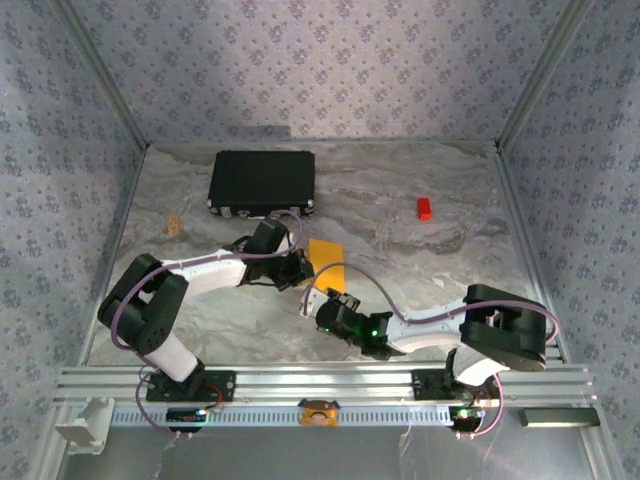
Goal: Fold a paper plane with a square sheet of paper (pick it up from the middle)
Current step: Third fold the triangle at the center of the table.
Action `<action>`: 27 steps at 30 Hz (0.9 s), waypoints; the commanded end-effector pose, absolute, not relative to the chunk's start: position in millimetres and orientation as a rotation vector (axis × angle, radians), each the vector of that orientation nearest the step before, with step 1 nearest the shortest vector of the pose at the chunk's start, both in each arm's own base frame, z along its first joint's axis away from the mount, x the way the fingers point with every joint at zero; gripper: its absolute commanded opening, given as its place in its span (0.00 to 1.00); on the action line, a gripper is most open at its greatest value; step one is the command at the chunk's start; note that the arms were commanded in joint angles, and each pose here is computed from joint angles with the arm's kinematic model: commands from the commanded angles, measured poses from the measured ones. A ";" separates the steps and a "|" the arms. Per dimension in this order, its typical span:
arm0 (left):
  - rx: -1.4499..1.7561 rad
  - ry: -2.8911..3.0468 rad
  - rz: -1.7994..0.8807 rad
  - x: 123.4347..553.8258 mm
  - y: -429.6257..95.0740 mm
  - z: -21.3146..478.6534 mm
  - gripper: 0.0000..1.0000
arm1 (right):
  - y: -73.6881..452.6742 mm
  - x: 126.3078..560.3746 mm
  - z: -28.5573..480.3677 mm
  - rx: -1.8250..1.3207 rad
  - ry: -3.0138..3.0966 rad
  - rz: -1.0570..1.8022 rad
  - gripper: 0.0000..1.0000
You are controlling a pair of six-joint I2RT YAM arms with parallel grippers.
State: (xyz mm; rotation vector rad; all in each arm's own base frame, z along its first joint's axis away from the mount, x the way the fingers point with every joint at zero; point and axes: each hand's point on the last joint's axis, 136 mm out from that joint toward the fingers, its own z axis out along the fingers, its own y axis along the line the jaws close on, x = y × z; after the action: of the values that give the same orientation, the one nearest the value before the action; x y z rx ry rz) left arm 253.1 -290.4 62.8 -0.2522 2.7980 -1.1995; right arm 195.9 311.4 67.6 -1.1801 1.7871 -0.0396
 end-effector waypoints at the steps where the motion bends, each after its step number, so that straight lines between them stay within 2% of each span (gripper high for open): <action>1: -0.253 2.807 -1.195 251.0 -289.7 64.2 0.00 | 313.1 197.1 78.3 -1.128 1.780 -0.003 0.28; 13: -0.248 2.812 -1.195 249.5 -291.7 63.5 0.00 | 317.3 199.1 82.2 -1.097 1.787 0.040 0.27; 17: -0.240 2.813 -1.194 249.3 -292.6 64.7 0.00 | 314.5 200.8 80.6 -1.089 1.800 0.029 0.21; 22: -0.244 2.809 -1.183 250.2 -291.4 64.7 0.01 | 314.0 199.2 80.4 -1.090 1.808 0.039 0.08; 24: -0.244 2.803 -1.179 251.0 -290.6 66.0 0.04 | 313.7 199.0 80.2 -1.083 1.815 0.048 0.06; 26: -0.244 2.799 -1.158 251.8 -288.0 67.3 0.17 | 313.4 197.8 79.5 -1.085 1.827 0.059 0.04; 27: -0.246 2.796 -1.143 252.7 -285.7 68.3 0.20 | 313.6 196.9 78.9 -1.086 1.839 0.075 0.03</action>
State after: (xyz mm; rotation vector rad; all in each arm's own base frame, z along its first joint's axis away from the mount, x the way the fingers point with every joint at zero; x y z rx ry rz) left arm 251.9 -288.4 60.0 -0.2570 2.8083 -1.1759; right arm 198.3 314.9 75.5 -1.1098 1.8113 0.0359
